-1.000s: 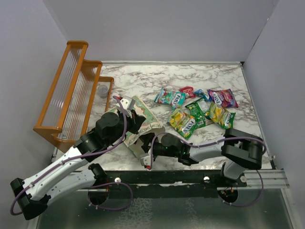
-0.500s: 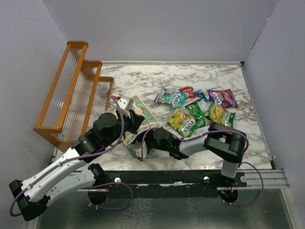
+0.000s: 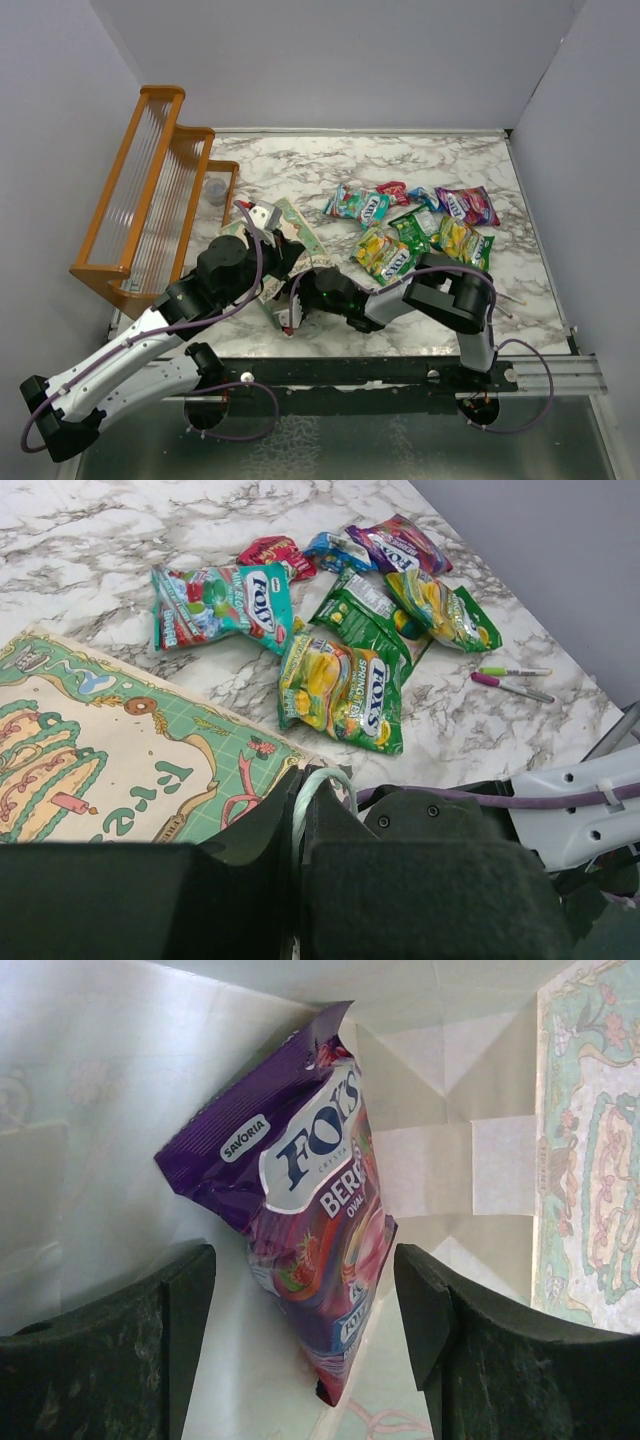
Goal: Take the snacks out of the paper bag
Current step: Take out the snack from the paper bag.
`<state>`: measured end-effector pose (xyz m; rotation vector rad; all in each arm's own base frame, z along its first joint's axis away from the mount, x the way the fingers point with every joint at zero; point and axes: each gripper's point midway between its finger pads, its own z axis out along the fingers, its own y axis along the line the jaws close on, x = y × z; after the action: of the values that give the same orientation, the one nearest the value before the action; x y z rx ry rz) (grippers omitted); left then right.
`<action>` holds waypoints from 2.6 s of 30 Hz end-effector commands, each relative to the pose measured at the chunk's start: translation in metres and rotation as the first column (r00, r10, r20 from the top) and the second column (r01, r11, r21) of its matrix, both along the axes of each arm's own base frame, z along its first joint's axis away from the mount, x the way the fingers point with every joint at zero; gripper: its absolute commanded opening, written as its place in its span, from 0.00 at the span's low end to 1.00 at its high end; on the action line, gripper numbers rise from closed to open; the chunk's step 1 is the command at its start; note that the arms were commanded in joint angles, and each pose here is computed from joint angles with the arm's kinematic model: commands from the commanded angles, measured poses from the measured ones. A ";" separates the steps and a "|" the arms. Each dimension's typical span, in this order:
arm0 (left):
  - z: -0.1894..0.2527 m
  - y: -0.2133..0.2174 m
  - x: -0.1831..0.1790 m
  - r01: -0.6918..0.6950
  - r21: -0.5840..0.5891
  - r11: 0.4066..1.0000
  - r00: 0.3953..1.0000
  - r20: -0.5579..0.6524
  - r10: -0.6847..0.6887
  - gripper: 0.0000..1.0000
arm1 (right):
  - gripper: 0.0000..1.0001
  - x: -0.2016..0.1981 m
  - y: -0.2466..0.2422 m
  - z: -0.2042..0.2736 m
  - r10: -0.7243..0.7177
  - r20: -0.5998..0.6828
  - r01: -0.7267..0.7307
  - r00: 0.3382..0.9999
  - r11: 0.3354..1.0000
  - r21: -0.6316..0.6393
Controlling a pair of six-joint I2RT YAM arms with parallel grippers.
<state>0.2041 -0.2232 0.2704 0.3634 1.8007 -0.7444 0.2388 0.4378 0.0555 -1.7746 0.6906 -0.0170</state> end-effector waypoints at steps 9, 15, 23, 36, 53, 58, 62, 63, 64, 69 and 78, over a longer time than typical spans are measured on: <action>0.018 -0.011 -0.006 0.048 -0.078 0.996 0.999 -0.004 -0.048 0.00 | 0.72 0.035 0.021 0.017 -0.046 0.059 0.038 0.997 0.989 0.141; 0.019 -0.012 -0.008 0.053 -0.084 0.995 0.998 -0.011 -0.054 0.00 | 0.68 0.042 0.033 0.021 -0.026 0.070 0.016 0.997 0.989 0.148; 0.020 -0.009 -0.007 0.041 -0.081 0.996 0.999 -0.014 -0.043 0.00 | 0.34 0.036 0.038 0.018 0.020 0.024 -0.024 0.999 0.986 0.165; 0.016 0.009 0.003 -0.076 -0.078 0.994 0.997 -0.019 0.075 0.00 | 0.01 -0.011 -0.002 0.070 0.101 -0.134 -0.067 0.986 0.970 0.234; 0.025 0.028 0.013 -0.161 -0.033 0.986 0.986 0.048 0.162 0.00 | 0.01 -0.114 -0.055 0.145 0.310 -0.430 -0.164 0.848 0.925 0.343; 0.027 0.048 0.018 -0.252 -0.010 0.968 0.966 0.065 0.252 0.00 | 0.01 -0.133 -0.075 0.193 0.377 -0.433 -0.178 0.819 0.884 0.432; 0.030 0.059 0.020 -0.297 -0.018 0.955 0.951 0.080 0.298 0.00 | 0.01 -0.135 -0.099 0.241 0.366 -0.374 -0.142 0.852 0.850 0.508; 0.029 0.062 0.020 -0.309 -0.020 0.951 0.947 0.082 0.309 0.00 | 0.01 -0.136 -0.105 0.252 0.368 -0.360 -0.140 0.858 0.840 0.524; 0.029 0.064 0.020 -0.318 -0.023 0.948 0.944 0.086 0.319 0.00 | 0.01 -0.138 -0.112 0.265 0.371 -0.345 -0.139 0.862 0.828 0.543; 0.030 0.074 0.020 -0.356 -0.050 0.933 0.928 0.096 0.359 0.00 | 0.01 -0.147 -0.138 0.311 0.378 -0.273 -0.149 0.885 0.784 0.603; 0.035 0.078 0.023 -0.377 -0.048 0.925 0.918 0.114 0.380 0.00 | 0.01 -0.101 -0.187 0.372 0.098 -0.307 0.153 0.947 0.702 0.696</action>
<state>0.2229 -0.1530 0.2967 0.0661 1.7058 -0.4936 0.1053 0.2785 0.3958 -1.1776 0.6669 0.6069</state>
